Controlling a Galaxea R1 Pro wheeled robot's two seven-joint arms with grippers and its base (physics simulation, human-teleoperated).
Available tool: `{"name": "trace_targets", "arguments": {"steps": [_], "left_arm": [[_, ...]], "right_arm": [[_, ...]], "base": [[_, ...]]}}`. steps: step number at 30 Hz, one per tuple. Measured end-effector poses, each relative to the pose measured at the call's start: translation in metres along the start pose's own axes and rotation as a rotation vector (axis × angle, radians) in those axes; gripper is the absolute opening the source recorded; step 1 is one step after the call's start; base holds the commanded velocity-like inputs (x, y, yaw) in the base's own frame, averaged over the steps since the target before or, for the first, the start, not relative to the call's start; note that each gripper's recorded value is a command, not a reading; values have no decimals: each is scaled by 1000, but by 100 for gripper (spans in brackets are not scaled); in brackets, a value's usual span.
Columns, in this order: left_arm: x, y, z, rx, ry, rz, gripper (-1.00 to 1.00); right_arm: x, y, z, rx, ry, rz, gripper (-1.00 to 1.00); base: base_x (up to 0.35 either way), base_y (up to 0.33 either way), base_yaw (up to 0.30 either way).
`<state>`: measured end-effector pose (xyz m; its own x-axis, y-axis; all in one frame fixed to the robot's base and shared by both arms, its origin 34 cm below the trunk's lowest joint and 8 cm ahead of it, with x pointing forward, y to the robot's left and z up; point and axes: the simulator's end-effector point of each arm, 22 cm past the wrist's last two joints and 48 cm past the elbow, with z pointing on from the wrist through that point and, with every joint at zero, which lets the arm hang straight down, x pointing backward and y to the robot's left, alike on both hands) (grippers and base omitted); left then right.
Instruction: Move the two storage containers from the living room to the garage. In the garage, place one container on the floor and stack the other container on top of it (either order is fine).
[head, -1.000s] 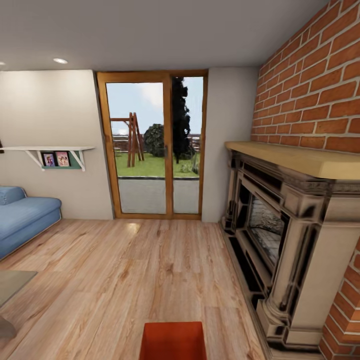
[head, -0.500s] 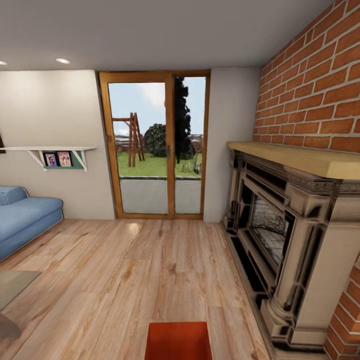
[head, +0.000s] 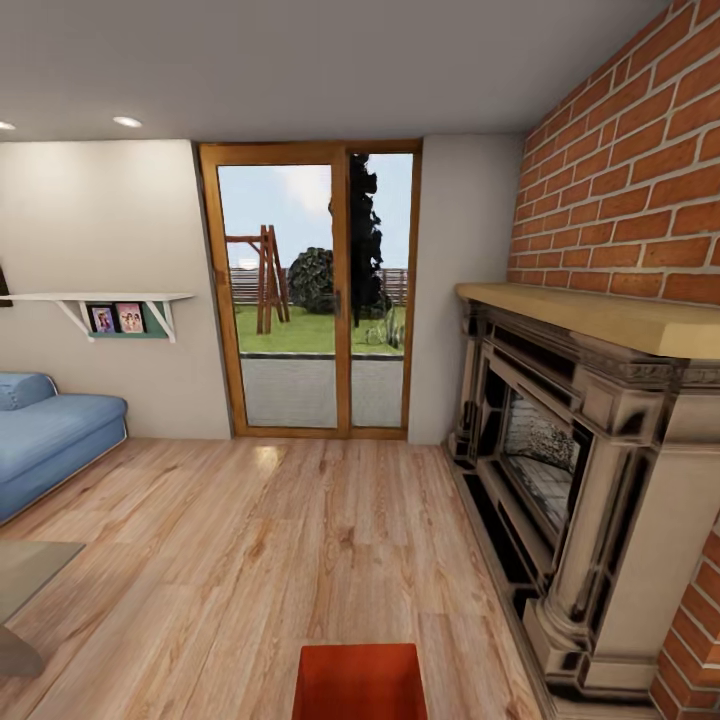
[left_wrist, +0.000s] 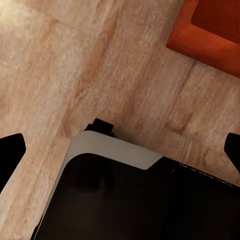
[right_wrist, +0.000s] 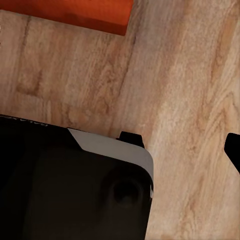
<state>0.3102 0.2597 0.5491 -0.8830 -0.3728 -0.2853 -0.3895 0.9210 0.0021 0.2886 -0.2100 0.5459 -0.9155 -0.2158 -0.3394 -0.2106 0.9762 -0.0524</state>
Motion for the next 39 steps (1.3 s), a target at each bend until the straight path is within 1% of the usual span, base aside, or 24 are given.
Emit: {"name": "trace_targets", "arguments": {"steps": [9,39], "left_arm": [[0,0,0,0,0,0,100],[1,1,0,-2,2,1,100]], "right_arm": [[0,-1,0,2,0,0,100],[2,5,0,-13,6,0,100]], "base": [[0,0,0],[10,-15,0]]}}
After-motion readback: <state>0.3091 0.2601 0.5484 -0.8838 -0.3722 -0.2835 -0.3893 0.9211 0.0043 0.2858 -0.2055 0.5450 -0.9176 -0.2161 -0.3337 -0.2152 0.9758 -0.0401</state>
